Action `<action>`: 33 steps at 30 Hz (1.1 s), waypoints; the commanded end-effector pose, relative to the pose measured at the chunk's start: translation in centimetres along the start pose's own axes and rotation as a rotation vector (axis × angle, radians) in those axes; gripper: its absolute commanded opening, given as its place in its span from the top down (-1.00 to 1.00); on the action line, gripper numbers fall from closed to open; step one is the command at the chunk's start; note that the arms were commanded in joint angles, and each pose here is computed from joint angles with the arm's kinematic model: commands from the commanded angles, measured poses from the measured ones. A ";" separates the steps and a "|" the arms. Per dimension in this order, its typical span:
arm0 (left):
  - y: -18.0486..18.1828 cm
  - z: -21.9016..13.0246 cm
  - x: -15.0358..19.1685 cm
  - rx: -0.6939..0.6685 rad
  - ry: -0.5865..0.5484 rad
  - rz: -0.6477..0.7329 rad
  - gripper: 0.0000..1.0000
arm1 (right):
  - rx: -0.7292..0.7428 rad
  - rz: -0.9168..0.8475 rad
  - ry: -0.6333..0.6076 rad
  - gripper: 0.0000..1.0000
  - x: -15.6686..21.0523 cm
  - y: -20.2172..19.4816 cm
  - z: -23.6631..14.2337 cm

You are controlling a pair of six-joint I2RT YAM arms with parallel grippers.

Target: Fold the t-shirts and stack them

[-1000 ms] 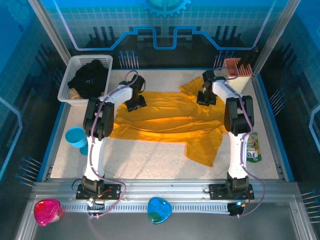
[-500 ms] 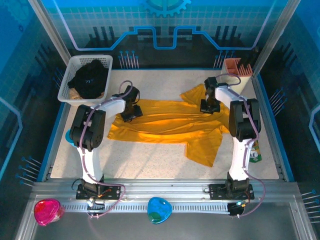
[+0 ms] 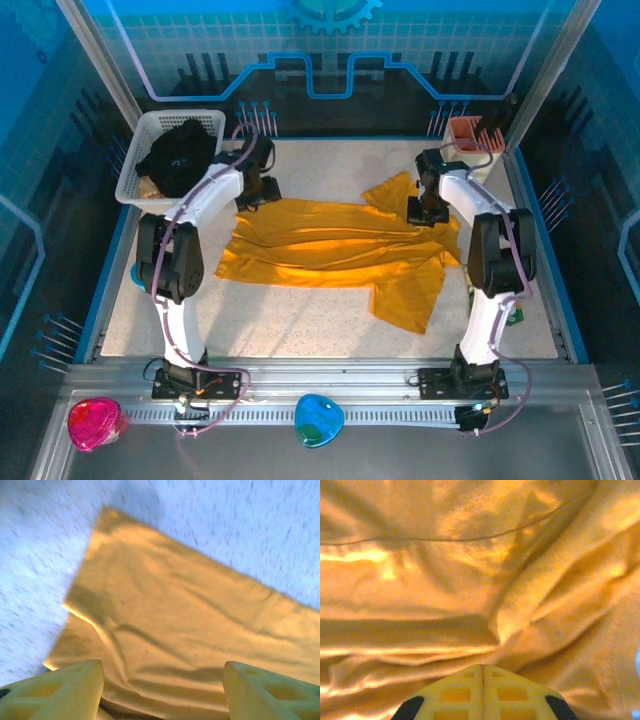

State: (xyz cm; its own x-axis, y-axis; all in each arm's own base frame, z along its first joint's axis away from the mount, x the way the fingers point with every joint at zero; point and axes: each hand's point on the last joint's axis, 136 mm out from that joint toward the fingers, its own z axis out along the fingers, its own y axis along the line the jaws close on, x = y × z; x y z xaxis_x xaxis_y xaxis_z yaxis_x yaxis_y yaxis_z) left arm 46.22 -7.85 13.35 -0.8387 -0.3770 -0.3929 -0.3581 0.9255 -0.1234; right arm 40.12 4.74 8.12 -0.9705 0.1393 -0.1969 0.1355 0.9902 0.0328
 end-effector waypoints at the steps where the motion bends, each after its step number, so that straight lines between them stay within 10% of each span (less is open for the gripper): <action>1: 3.6 1.0 -0.8 -0.108 0.048 0.031 -0.11 | -0.034 -0.009 0.013 1.00 1.6 0.3 -1.3; 33: 5.1 12.8 -4.2 -0.118 0.161 0.276 0.02 | -0.104 -0.001 -0.028 1.00 5.4 0.7 -3.9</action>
State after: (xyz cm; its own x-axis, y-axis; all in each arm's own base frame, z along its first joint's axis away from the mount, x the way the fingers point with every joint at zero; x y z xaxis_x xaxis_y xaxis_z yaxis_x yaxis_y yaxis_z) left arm 52.88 -1.20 2.88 -0.9500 -0.1554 -0.2707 -0.1818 0.9805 0.0750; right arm 34.87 5.41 10.32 -0.9648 0.1467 -0.2182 0.1235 0.9855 0.1166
